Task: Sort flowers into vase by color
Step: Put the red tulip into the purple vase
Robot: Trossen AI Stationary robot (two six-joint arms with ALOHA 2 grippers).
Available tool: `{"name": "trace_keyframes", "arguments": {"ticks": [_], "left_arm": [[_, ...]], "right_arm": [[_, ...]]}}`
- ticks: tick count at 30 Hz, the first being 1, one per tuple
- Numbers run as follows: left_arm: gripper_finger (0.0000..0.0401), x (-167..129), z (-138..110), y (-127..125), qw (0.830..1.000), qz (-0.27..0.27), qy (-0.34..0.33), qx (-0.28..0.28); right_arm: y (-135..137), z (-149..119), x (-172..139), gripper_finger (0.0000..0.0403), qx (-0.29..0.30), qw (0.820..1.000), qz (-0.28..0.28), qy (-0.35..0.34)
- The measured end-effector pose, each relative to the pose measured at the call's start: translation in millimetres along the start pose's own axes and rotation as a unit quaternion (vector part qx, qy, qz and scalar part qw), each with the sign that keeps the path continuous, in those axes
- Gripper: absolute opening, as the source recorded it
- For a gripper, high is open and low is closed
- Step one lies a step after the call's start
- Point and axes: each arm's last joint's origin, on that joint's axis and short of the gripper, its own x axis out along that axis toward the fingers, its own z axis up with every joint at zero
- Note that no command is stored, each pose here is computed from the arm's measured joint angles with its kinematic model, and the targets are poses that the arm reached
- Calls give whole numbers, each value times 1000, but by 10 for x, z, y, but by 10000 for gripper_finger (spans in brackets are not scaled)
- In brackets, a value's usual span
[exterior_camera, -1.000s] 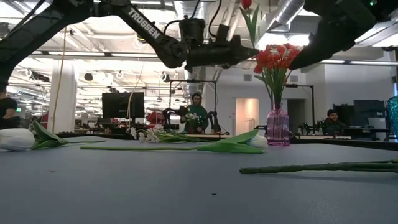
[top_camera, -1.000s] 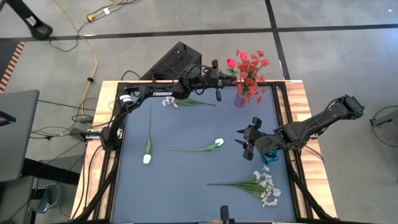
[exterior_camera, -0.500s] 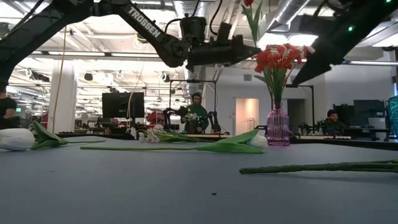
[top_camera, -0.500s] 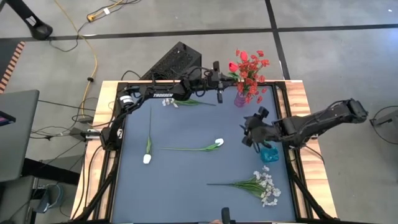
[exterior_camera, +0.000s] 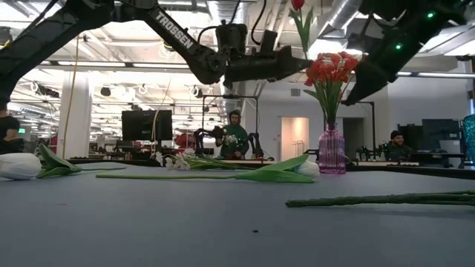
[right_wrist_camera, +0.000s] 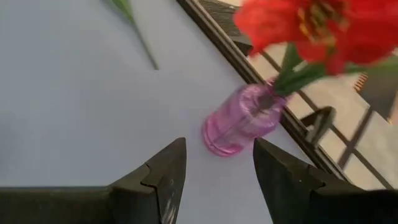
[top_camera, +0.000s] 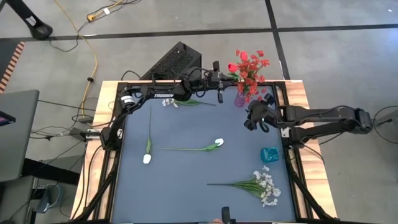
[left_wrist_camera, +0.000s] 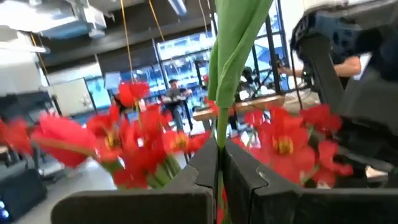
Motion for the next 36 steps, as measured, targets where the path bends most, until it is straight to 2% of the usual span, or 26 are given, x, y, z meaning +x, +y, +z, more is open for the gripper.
{"name": "trace_keyframes", "arguments": {"ticks": [5, 8, 13, 19, 27, 32, 36], "left_arm": [[0, -11, -83, 39, 1000, 17, 10, -16], [0, -18, -84, 52, 999, 6, 9, -34], [0, -15, -95, 39, 999, 0, 14, -40], [0, -42, -110, 101, 999, -4, 21, -50], [0, -101, -105, 233, 997, -7, 15, -79], [0, -135, -109, 299, 996, -15, 13, -91], [0, -164, -115, 358, 995, -16, 12, -98]], "right_arm": [[-73, 19, 116, 211, -12, 999, 20, -38], [-147, -56, 182, 211, 7, 999, 21, -38], [-239, -230, 281, 211, 27, 1000, -2, -10], [-333, -298, 381, 211, 38, 999, -29, -8], [-419, -226, 426, 211, 38, 998, -3, -47], [-477, -222, 485, 211, 15, 999, 8, -47], [-569, -229, 555, 211, 25, 998, 28, -48]]}}
